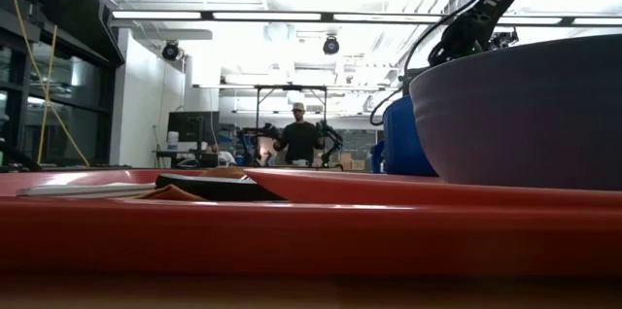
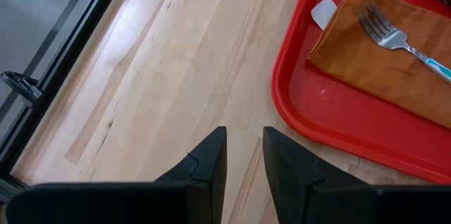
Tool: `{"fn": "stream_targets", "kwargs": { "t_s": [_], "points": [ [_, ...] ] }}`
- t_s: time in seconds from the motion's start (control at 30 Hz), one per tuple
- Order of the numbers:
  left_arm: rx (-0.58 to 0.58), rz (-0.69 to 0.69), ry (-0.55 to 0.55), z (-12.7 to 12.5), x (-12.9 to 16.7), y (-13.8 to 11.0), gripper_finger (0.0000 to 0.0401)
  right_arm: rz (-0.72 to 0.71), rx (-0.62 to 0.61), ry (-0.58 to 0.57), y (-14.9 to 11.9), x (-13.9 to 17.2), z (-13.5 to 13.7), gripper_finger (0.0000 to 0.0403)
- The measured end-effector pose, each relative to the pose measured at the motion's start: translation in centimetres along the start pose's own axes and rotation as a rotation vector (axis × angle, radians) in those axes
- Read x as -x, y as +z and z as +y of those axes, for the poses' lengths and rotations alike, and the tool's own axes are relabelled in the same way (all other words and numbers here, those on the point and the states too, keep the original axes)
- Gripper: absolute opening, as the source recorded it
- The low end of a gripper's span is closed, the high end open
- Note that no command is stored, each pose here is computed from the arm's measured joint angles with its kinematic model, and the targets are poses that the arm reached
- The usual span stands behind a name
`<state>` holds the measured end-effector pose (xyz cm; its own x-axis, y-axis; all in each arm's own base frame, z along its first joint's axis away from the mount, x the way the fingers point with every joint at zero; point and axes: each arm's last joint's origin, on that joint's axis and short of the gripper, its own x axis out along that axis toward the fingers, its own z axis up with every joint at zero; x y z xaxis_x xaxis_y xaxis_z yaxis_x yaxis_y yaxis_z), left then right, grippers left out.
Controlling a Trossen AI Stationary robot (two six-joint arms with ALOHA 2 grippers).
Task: Set up tray
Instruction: Put the blue spoon on top of the orange napkin on the serving tray
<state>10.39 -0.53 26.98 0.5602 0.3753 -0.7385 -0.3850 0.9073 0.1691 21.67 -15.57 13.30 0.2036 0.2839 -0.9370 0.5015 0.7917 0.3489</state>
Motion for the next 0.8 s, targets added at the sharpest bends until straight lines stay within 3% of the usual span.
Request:
{"fn": "stream_targets", "kwargs": {
  "t_s": [0.27,0.67,0.8],
  "points": [
    [0.000,0.000,0.000,0.00,0.00,0.00,0.0124,0.000,-0.013,-0.007,0.01,0.00,-0.02,0.0099],
    [0.001,0.000,0.000,0.00,0.00,0.00,0.0124,0.029,-0.017,-0.008,-0.29,-0.09,0.05,0.0007],
    [0.001,-0.001,0.000,0.00,0.00,0.01,0.0124,0.033,-0.014,-0.024,-0.31,-0.06,0.00,0.0004]
  ]
}}
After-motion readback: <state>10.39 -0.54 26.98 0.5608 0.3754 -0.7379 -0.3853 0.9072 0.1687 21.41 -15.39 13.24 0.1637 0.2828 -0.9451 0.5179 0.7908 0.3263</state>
